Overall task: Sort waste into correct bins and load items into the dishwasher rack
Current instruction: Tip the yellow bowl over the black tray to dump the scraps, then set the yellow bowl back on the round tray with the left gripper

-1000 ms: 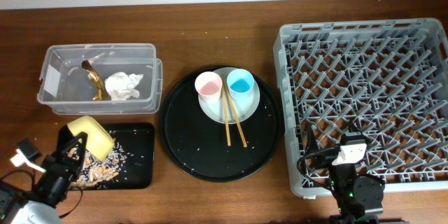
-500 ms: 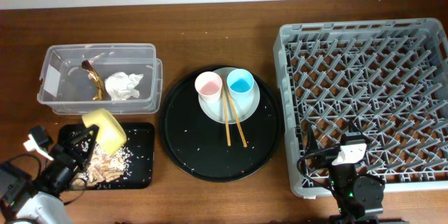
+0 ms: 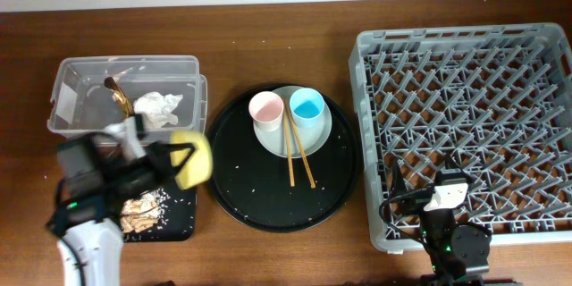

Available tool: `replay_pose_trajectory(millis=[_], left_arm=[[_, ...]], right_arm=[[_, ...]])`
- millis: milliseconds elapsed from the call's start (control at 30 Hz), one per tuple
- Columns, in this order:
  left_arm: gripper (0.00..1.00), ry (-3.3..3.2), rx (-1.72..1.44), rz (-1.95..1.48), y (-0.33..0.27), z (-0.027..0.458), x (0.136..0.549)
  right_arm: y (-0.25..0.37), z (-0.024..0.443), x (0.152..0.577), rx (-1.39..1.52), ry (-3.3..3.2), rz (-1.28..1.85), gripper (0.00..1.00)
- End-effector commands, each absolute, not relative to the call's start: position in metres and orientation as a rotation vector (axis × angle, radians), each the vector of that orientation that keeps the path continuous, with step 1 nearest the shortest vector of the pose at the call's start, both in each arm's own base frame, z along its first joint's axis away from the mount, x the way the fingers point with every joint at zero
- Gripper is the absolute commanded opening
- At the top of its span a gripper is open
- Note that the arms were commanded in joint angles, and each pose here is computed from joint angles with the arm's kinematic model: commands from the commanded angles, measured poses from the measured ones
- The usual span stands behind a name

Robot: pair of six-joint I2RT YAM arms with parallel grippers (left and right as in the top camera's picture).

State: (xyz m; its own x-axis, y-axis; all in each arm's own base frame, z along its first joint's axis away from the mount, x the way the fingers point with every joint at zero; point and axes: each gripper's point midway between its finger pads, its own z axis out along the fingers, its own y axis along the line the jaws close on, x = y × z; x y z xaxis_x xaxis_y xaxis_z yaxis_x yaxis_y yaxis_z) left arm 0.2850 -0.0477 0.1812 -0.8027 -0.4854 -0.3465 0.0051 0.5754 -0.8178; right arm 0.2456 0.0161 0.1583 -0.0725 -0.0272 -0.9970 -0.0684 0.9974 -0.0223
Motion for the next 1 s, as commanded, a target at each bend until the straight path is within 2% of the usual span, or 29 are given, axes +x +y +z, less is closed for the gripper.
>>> replay_pose_trajectory(millis=[0, 133, 300, 433, 567, 600, 667, 733, 767, 800, 867, 967], left_arm=[[0.0, 2.41, -0.309, -0.89, -0.089, 0.169, 0.294], [0.0, 2.5, -0.112, -0.587, -0.143, 0.147, 0.278], [0.0, 2.567, 0.052, -0.46, -0.192, 0.111, 0.267], [0.0, 2.667, 0.062, -0.387, -0.191, 0.078, 0.264], [0.02, 2.633, 0.022, -0.239, -0.173, 0.076, 0.273], [0.09, 2.629, 0.019, -0.229, -0.172, 0.077, 0.274], [0.13, 2.628, 0.019, -0.23, -0.172, 0.077, 0.274], [0.22, 2.629, 0.019, -0.229, -0.172, 0.077, 0.274], [0.45, 2.631, 0.02, -0.232, -0.172, 0.076, 0.273], [0.51, 2.636, 0.022, -0.235, -0.172, 0.076, 0.272], [0.53, 2.638, 0.023, -0.233, -0.172, 0.076, 0.272], [0.64, 2.642, 0.023, -0.23, -0.171, 0.075, 0.271]], right_arm=[[0.016, 0.156, 0.246, -0.069, 1.646, 0.036, 0.98], [0.016, 0.156, 0.246, -0.069, 1.646, 0.036, 0.98], [0.016, 0.156, 0.246, -0.069, 1.646, 0.036, 0.99], [0.016, 0.156, 0.246, -0.069, 1.646, 0.036, 0.98], [0.016, 0.156, 0.246, -0.069, 1.646, 0.036, 0.98], [0.016, 0.156, 0.246, -0.069, 1.646, 0.036, 0.98], [0.016, 0.156, 0.246, -0.069, 1.646, 0.036, 0.98], [0.016, 0.156, 0.246, -0.069, 1.646, 0.036, 0.98], [0.016, 0.156, 0.246, -0.069, 1.646, 0.036, 0.98], [0.016, 0.156, 0.246, -0.069, 1.646, 0.036, 0.98], [0.016, 0.156, 0.246, -0.069, 1.646, 0.036, 0.98], [0.016, 0.156, 0.246, -0.069, 1.646, 0.036, 0.98]])
